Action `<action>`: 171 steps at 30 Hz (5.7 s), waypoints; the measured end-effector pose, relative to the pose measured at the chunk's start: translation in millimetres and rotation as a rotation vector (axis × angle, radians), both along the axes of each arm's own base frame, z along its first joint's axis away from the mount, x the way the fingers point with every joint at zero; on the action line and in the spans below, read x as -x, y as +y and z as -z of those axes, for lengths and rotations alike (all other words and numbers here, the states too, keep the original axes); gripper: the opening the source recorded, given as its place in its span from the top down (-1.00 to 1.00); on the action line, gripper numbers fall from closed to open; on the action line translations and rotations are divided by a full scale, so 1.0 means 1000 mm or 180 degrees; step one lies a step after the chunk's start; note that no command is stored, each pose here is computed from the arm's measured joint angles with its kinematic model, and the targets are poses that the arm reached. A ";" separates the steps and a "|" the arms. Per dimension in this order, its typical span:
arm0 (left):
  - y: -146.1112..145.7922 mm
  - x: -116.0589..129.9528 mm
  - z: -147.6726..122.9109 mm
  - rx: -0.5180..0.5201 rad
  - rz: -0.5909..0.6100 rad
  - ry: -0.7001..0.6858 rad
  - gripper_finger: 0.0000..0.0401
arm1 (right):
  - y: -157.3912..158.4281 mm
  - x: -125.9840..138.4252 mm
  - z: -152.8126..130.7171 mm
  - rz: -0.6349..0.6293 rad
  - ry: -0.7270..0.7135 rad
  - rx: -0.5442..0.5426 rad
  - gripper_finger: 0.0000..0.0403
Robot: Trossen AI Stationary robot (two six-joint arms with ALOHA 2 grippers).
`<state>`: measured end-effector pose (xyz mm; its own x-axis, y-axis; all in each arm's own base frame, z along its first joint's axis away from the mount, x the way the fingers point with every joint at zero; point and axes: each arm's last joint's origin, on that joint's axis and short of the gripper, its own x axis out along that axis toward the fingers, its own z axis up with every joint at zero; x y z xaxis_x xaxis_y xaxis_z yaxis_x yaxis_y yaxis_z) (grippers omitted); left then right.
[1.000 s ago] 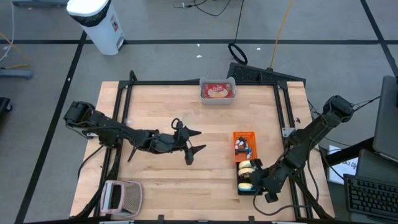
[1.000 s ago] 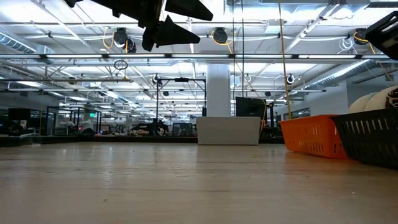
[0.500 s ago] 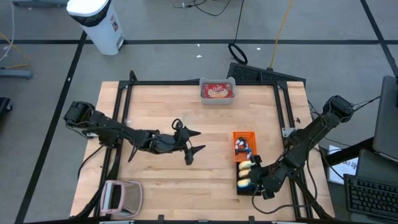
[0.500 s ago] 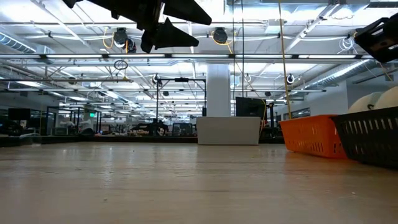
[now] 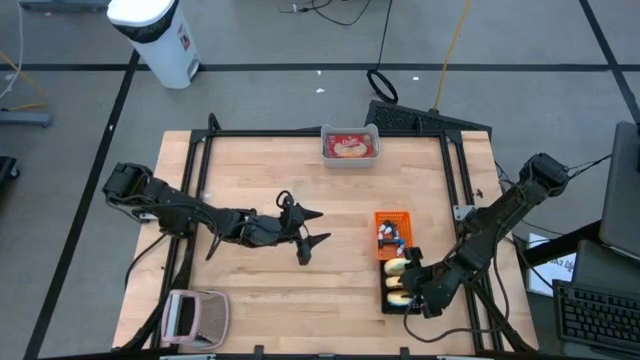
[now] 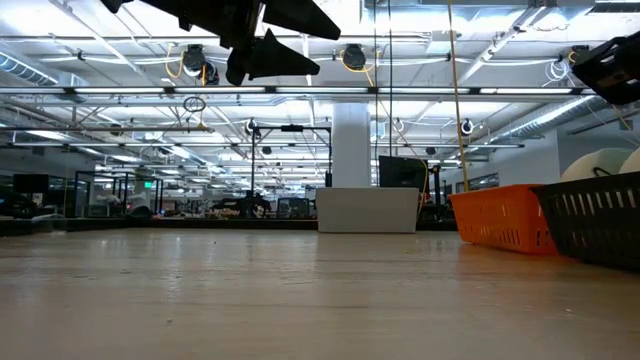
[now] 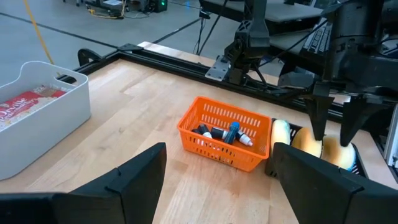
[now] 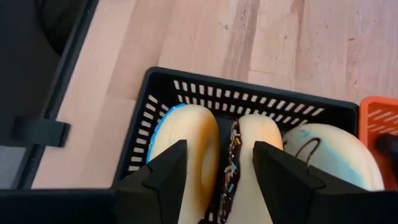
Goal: Pick & Place Food Item
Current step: Put the blue donut into the black bin, then return to Home Position
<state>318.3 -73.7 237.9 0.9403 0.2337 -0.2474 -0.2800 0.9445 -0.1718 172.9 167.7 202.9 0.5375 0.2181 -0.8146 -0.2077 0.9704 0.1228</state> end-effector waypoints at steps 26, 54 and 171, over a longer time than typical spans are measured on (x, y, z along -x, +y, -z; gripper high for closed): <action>0.003 0.000 -0.001 -0.0836 0.0182 0.0191 -0.47 | -0.056 0.053 -0.111 -0.1016 -0.1983 -0.0593 0.17; 0.053 0.147 0.038 -0.0170 0.0072 -0.0858 -0.53 | -0.141 0.107 -0.082 0.0555 -0.2999 -0.0175 0.17; 0.055 0.171 0.061 -0.0215 0.0350 -0.0855 -0.55 | -0.183 0.077 0.028 0.1673 -0.3330 0.0107 0.17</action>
